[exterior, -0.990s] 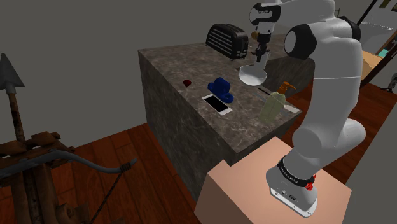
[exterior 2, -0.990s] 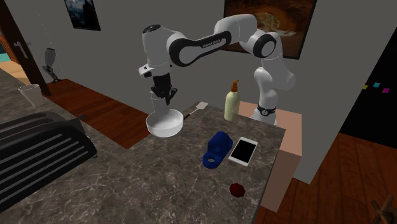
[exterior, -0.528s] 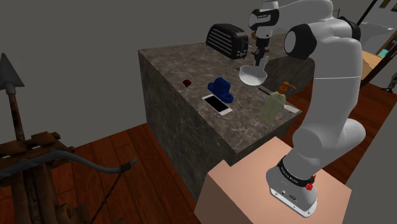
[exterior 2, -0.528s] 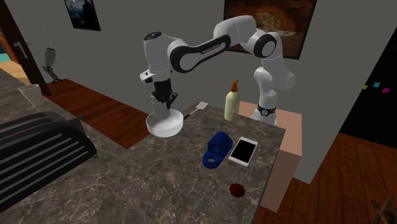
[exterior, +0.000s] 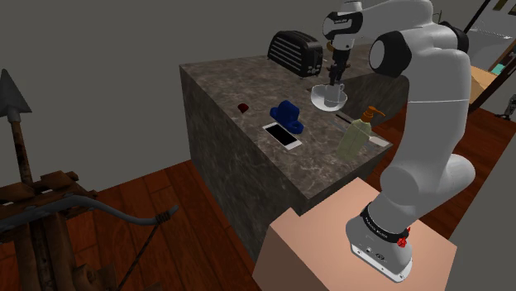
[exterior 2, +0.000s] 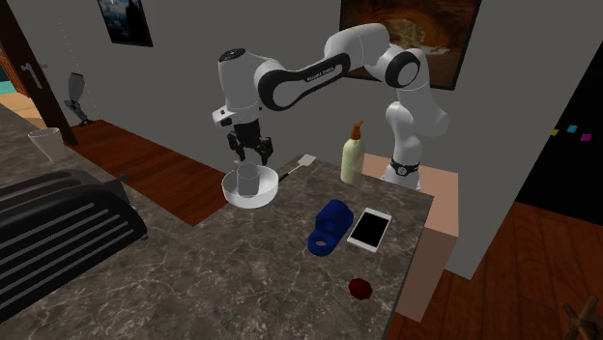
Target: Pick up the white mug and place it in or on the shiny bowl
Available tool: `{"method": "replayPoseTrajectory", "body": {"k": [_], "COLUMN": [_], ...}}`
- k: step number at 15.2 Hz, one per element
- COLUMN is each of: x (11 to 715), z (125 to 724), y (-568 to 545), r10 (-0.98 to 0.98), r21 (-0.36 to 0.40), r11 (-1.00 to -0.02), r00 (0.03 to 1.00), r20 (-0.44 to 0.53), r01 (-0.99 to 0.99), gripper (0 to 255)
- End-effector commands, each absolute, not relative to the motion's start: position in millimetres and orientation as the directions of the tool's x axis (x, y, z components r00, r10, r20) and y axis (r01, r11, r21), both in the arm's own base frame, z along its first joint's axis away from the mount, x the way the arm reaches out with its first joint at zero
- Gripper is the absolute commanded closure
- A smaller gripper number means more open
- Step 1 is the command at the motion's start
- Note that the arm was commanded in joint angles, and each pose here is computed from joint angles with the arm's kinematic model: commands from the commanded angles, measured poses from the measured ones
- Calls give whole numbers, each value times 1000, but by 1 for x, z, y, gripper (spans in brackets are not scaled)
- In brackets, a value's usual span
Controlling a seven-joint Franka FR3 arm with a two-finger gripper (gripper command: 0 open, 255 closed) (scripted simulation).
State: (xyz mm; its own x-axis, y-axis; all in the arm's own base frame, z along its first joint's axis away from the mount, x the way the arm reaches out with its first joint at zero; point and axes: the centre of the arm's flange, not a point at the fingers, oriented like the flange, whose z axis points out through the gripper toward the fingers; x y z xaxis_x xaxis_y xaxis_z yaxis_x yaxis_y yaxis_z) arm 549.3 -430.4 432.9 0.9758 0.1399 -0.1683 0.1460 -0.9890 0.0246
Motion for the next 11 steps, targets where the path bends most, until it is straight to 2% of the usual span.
{"method": "replayPoseTrajectory", "body": {"k": [1, 3, 7, 11], "x": [549, 549, 557, 557], "z": [433, 433, 482, 482], "y": [-430, -430, -428, -428], "r10": [140, 140, 140, 140], "r21": [25, 25, 25, 25], "r11": [-989, -989, -989, -989], "r00": [976, 976, 976, 976], "r20": [-168, -168, -168, -168], "r01": [146, 146, 146, 146], "gripper": [0, 0, 0, 0]}}
